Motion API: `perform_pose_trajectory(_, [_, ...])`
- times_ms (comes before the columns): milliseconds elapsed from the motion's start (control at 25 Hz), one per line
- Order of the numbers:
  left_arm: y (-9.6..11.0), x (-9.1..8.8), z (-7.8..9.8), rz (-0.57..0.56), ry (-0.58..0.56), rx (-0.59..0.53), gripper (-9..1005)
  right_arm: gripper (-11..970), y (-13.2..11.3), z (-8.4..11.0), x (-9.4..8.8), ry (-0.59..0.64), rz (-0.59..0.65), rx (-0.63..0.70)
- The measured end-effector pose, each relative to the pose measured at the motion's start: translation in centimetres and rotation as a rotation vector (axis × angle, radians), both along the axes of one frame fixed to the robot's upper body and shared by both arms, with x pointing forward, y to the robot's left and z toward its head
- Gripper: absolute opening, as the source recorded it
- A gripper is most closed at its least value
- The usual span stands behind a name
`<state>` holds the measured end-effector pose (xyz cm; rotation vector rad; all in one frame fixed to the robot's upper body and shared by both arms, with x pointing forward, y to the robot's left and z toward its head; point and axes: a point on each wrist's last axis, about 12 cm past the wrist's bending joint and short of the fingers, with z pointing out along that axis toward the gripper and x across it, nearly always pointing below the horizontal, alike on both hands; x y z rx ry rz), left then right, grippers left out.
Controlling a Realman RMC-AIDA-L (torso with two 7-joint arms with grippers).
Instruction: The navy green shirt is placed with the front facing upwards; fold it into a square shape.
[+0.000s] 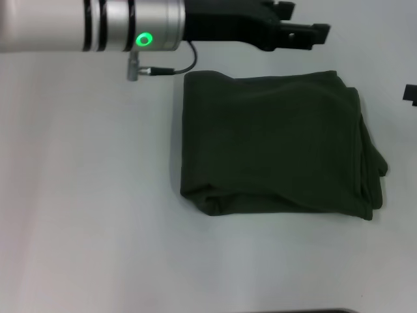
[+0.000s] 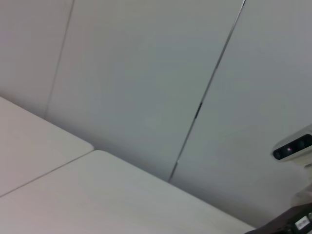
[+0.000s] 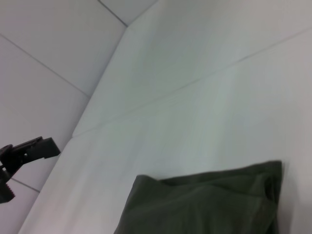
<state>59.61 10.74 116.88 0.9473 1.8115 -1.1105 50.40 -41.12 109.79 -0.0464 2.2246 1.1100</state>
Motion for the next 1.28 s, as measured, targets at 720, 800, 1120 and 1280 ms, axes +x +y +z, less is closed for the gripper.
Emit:
perform_pose_trajectory(720, [9.1, -1.4, -3.1, 0.222, 0.005, -0.071, 921, 745, 3.5, -2.7, 0.4, 0.125, 0.070, -0.026])
perform_pose_trajectory(800, [9.2, -1.5, -3.2, 0.225, 0.006, -0.072, 921, 745, 3.3, -2.8, 0.3, 0.131, 0.055, -0.024])
perform_pose_trajectory(1120, [9.1, -1.5, -3.4, 0.219, 0.013, -0.071, 921, 745, 3.8, -3.5, 0.6, 0.150, 0.030, -0.026])
perform_pose_trajectory(1280, [9.1, -1.5, -3.4, 0.221, 0.017, -0.073, 921, 746, 3.9, -3.7, 0.7, 0.156, 0.020, -0.027])
